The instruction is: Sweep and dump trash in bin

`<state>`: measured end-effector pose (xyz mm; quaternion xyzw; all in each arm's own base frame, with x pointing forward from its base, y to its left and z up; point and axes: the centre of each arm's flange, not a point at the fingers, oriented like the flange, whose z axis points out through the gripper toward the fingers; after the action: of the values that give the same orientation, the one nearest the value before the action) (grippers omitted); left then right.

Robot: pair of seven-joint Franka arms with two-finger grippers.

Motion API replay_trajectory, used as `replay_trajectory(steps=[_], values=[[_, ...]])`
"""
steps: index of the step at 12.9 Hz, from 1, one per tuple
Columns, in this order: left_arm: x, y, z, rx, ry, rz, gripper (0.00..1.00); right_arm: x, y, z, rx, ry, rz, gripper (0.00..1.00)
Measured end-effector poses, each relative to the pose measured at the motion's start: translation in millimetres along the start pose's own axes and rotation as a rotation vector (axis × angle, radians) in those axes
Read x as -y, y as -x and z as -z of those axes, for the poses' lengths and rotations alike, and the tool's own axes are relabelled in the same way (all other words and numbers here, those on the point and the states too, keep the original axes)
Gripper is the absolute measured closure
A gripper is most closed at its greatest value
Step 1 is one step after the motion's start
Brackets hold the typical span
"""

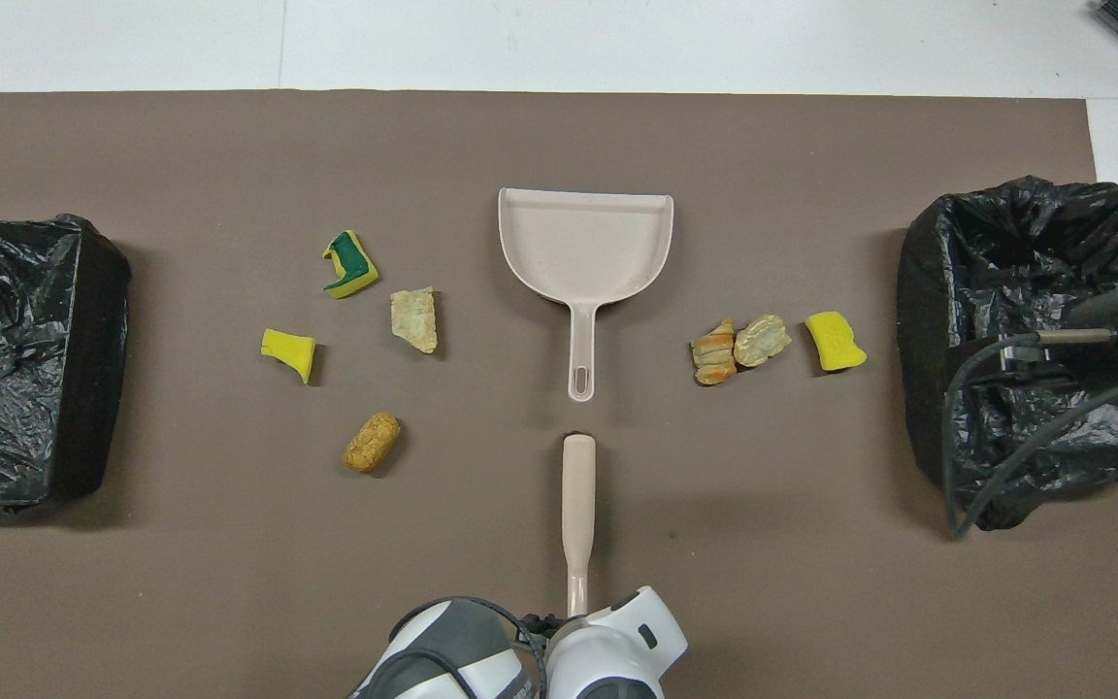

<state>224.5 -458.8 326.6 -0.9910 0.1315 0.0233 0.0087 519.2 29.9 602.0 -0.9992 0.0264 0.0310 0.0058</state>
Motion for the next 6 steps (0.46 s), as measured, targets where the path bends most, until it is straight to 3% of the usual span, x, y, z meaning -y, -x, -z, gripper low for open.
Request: replay_trajectory(steps=[6], values=[[8.3,-13.5,14.0,-0.002,-0.009,0.031,0.47,0.0,0.1,-1.1,0.002,0.0,0.0,0.0]])
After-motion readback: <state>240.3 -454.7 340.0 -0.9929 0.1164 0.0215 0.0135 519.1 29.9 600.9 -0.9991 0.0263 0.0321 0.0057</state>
